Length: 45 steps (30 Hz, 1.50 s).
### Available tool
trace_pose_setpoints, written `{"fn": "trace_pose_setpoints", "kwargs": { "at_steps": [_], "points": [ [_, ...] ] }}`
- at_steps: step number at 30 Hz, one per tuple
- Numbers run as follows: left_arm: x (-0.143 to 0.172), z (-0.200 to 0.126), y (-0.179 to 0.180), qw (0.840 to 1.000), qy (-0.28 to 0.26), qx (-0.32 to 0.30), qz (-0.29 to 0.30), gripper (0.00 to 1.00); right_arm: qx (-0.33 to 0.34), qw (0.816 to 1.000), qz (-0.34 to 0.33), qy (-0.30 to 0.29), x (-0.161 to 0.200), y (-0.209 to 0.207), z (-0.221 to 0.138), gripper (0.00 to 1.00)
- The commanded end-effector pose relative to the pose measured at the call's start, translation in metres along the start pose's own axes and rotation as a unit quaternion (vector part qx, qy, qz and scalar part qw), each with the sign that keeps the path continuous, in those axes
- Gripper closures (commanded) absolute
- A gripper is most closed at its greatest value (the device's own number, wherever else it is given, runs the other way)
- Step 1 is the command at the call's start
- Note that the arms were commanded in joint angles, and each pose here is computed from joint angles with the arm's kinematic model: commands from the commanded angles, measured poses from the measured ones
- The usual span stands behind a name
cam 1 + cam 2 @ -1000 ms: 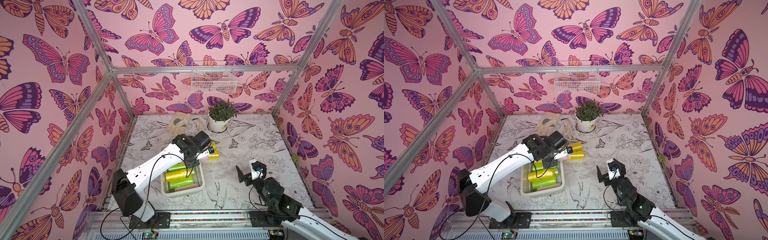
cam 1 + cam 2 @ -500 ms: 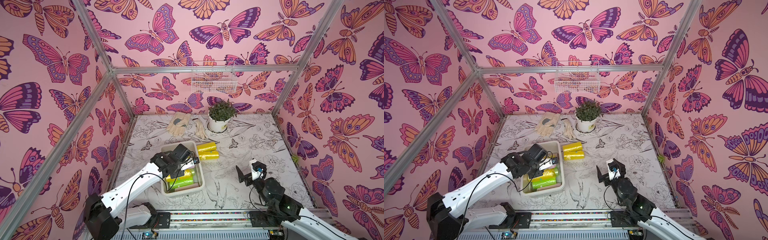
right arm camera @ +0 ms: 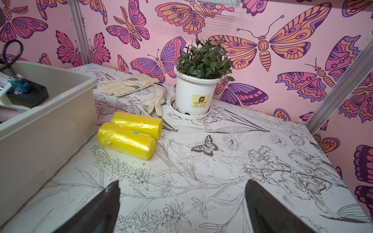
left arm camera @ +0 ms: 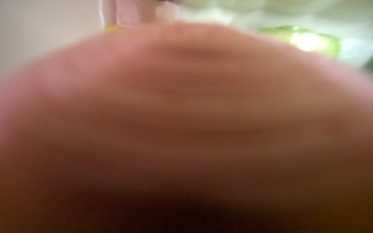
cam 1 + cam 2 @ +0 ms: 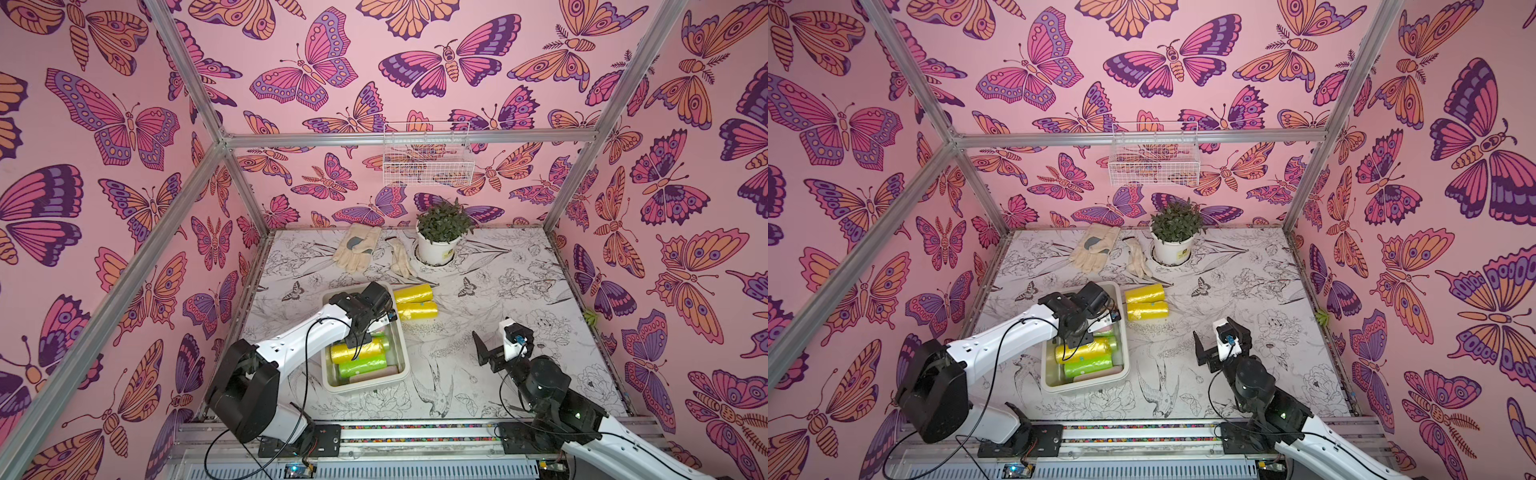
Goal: Put the roll of trash bags into the storage box
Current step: Place the roll of trash bags in the storage box.
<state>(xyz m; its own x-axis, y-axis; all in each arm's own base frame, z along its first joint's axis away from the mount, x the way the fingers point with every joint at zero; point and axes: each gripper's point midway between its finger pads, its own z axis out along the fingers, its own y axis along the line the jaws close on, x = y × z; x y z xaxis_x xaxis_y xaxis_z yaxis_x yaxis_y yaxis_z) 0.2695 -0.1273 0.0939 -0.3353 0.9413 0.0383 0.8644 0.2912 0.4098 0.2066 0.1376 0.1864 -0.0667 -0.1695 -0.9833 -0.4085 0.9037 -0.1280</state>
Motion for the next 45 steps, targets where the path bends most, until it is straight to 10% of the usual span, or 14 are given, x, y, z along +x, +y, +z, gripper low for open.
{"fn": "trace_pose_setpoints", "kwargs": {
  "at_steps": [1,11,13,31,36,41,45],
  "points": [
    [-0.001,0.008,0.013,0.999,0.016,-0.035,-0.004,1.0,0.0,1.0,0.008,-0.003,-0.004,-0.001,-0.001,0.01],
    [-0.008,0.019,0.017,0.999,0.035,-0.036,0.004,0.62,0.003,1.0,0.007,-0.001,-0.003,-0.002,0.0,0.01],
    [-0.01,0.017,0.018,0.999,0.031,-0.037,0.001,0.0,0.002,1.0,0.007,-0.003,-0.004,-0.002,0.0,0.01],
    [-0.022,-0.059,0.039,0.981,-0.143,-0.081,-0.1,0.0,-0.001,1.0,0.002,0.001,-0.003,0.001,0.003,0.01],
    [0.001,-0.124,0.063,0.935,-0.235,-0.133,-0.23,0.0,-0.003,1.0,0.002,0.004,-0.002,0.003,0.004,0.01],
    [0.049,-0.182,0.087,0.805,-0.35,-0.129,-0.462,0.0,-0.003,1.0,0.002,0.005,-0.002,0.003,0.004,0.01],
    [0.071,-0.175,0.083,0.747,-0.345,-0.029,-0.568,0.0,-0.004,1.0,0.006,0.009,0.0,0.003,0.003,0.01]
  ]
}}
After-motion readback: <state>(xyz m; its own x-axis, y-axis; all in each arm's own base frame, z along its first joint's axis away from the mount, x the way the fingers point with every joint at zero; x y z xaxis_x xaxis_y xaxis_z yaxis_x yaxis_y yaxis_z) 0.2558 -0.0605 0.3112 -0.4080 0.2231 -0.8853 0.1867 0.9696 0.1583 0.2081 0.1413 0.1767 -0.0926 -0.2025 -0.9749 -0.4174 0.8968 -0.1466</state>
